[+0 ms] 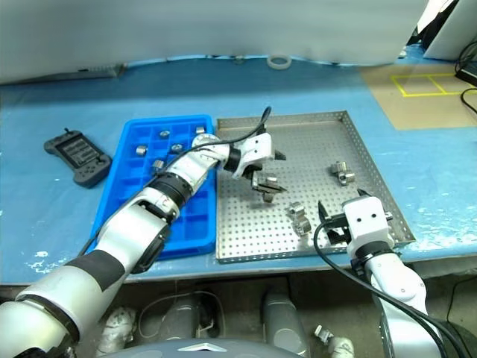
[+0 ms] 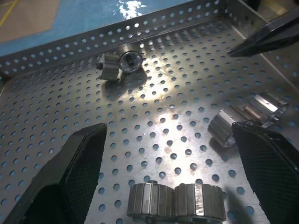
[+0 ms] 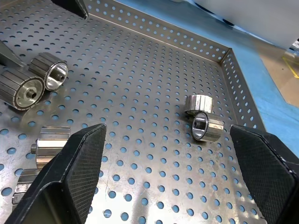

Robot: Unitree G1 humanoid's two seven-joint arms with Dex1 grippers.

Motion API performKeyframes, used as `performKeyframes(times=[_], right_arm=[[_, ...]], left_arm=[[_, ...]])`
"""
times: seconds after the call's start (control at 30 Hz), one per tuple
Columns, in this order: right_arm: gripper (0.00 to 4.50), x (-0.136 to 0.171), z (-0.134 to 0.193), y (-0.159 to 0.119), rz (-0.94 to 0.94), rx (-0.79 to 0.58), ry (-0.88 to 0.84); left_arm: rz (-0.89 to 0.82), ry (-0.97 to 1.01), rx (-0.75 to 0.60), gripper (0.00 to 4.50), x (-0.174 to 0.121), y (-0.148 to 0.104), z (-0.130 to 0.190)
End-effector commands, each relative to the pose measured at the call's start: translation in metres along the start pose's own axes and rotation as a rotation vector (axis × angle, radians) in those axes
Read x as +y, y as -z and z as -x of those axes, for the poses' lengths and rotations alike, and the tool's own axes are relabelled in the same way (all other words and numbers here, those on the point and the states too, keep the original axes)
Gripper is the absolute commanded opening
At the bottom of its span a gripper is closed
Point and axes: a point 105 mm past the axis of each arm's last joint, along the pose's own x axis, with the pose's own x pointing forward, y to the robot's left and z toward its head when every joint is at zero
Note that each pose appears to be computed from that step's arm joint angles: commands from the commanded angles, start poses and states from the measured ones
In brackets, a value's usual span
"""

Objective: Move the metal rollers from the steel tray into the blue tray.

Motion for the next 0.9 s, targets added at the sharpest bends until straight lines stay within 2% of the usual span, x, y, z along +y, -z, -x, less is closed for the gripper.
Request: performKeyframes(times=[0.03, 0.13, 0.23, 0.37, 0.5, 0.7, 0.9], right_arm=[[4.47, 0.000, 0.000, -0.013, 0.016, -0.052, 0.014], [4.47, 0.002, 0.000, -0.013, 0.015, -0.053, 0.011], [4.47, 0.003, 0.000, -0.013, 0.016, -0.052, 0.008], [4.47, 0.004, 0.000, -0.012, 0.017, -0.049, 0.010], [4.47, 0.009, 0.001, -0.013, 0.009, -0.048, 0.014], [4.47, 0.015, 0.006, -0.011, 0.002, -0.039, 0.029], [4.47, 0.018, 0.010, -0.007, 0.006, -0.022, 0.052]], left_arm=[[-0.080, 0.057, -0.070, 4.50, 0.004, -0.024, 0.012], [-0.163, -0.002, -0.085, 4.50, 0.012, -0.030, 0.017], [-0.349, -0.021, -0.019, 4.50, 0.018, -0.035, 0.025], [-0.486, 0.018, 0.086, 4.50, 0.021, -0.037, 0.027], [-0.648, 0.073, 0.269, 4.50, 0.017, -0.018, 0.017], [-0.777, 0.151, 0.396, 4.50, 0.005, 0.007, 0.002], [-0.844, 0.136, 0.554, 4.50, 0.015, 0.021, 0.002]])
